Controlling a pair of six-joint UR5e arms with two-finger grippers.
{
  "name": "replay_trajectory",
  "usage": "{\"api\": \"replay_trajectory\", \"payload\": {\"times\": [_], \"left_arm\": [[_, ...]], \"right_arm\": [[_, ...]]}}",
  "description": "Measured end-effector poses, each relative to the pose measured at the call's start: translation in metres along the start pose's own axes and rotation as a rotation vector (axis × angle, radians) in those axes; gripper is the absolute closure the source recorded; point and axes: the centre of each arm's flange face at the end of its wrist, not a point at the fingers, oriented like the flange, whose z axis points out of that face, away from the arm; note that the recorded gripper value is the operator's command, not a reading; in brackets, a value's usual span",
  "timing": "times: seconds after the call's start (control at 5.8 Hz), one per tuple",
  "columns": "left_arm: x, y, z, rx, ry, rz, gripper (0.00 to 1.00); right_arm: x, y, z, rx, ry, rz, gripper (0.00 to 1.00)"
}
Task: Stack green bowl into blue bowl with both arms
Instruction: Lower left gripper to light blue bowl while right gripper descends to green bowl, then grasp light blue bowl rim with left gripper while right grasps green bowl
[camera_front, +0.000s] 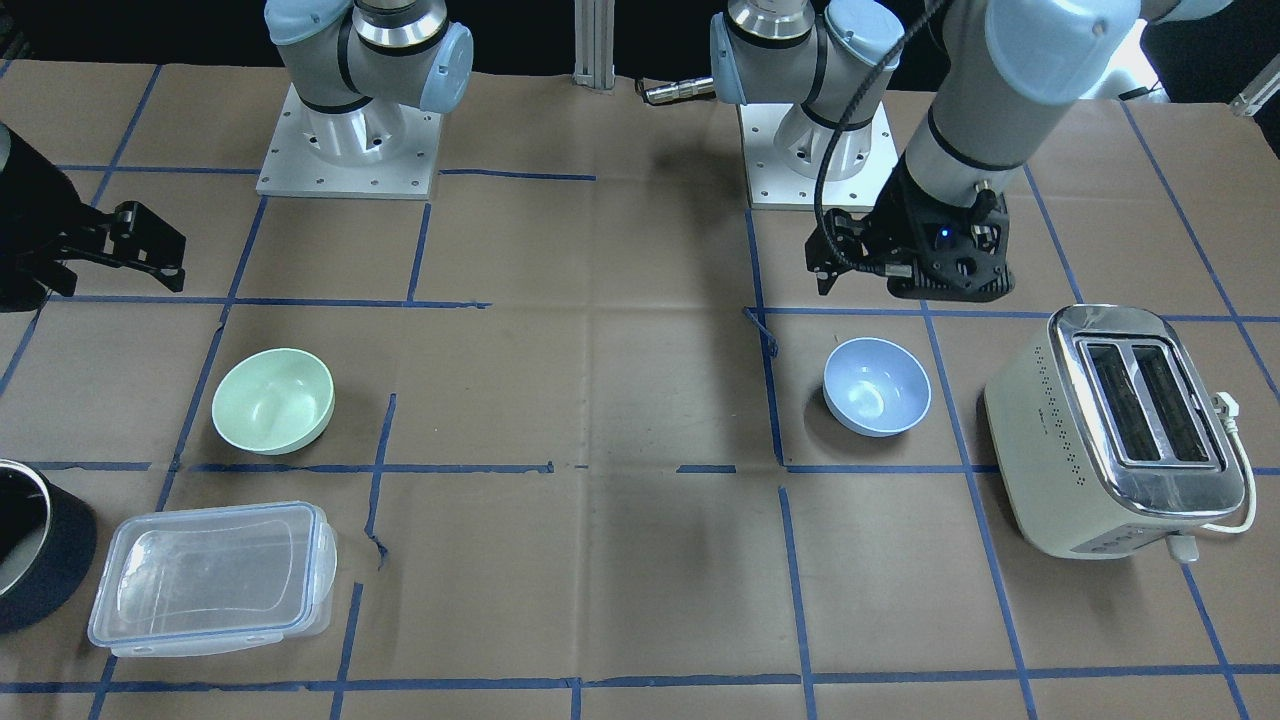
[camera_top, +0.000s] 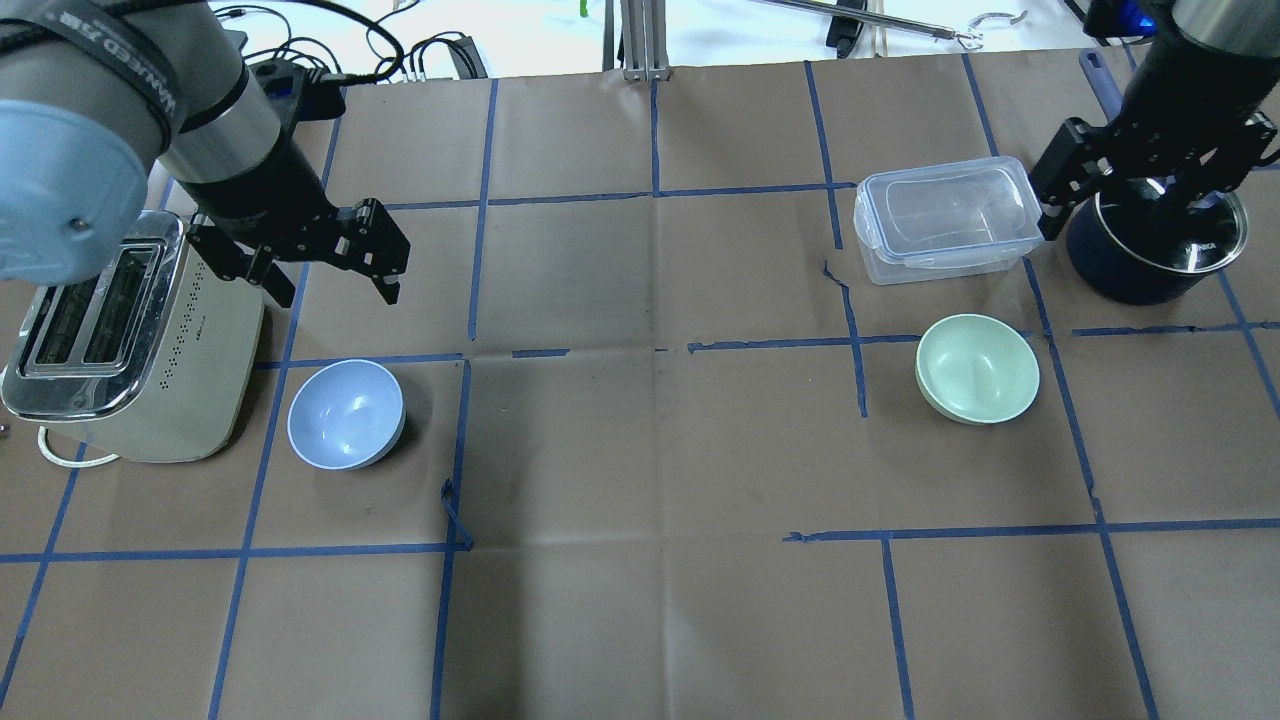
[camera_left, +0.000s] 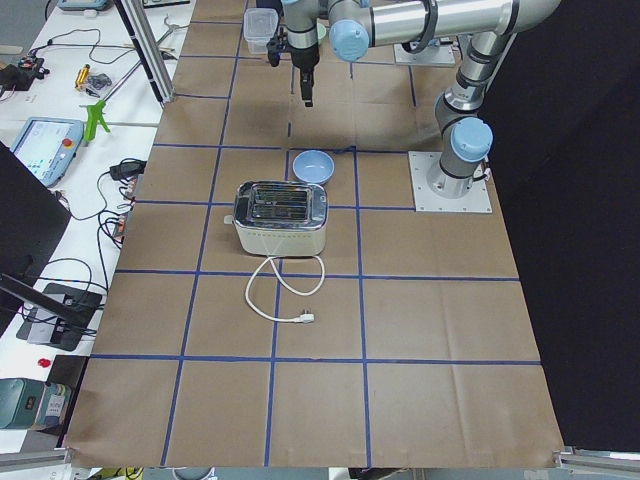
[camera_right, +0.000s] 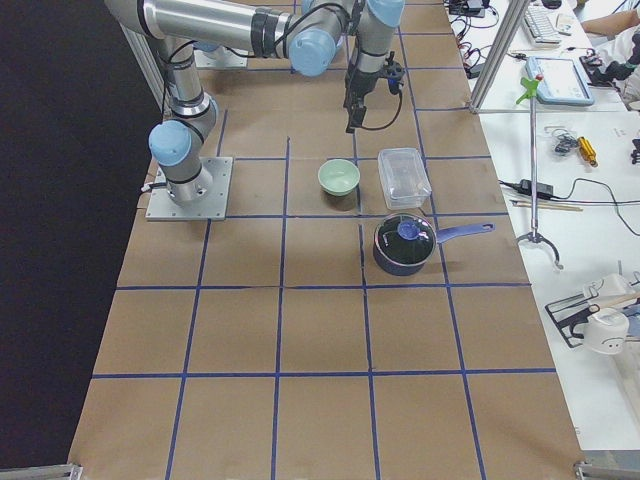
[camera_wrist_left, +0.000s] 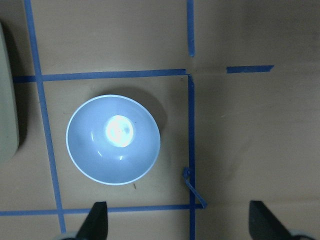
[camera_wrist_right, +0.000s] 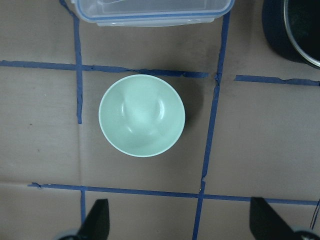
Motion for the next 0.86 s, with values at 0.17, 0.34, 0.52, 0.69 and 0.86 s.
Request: {"api": "replay_trajectory", "payload": {"times": [0.17, 0.34, 0.52, 0.69, 0.86], "left_arm": [[-0.010, -0.001, 0.041, 0.002, 0.001, -0.001, 0.03], [-0.016, 0.002, 0.083, -0.007, 0.003, -0.008, 0.03], [-0.018, 0.007, 0.118, -0.029, 0.009, -0.014, 0.04], [-0.017, 0.009, 0.146, -0.058, 0.014, -0.014, 0.04], [-0.017, 0.004, 0.168, -0.072, 0.015, -0.013, 0.38]], "right_arm": [[0.022, 0.003, 0.020, 0.007, -0.007, 0.004, 0.00], [0.033, 0.004, 0.045, 0.023, -0.005, 0.010, 0.00], [0.034, 0.004, 0.077, 0.041, 0.002, 0.015, 0.00], [0.029, 0.007, 0.114, 0.059, 0.010, 0.030, 0.00], [0.024, 0.010, 0.155, 0.085, 0.023, 0.054, 0.00]]}}
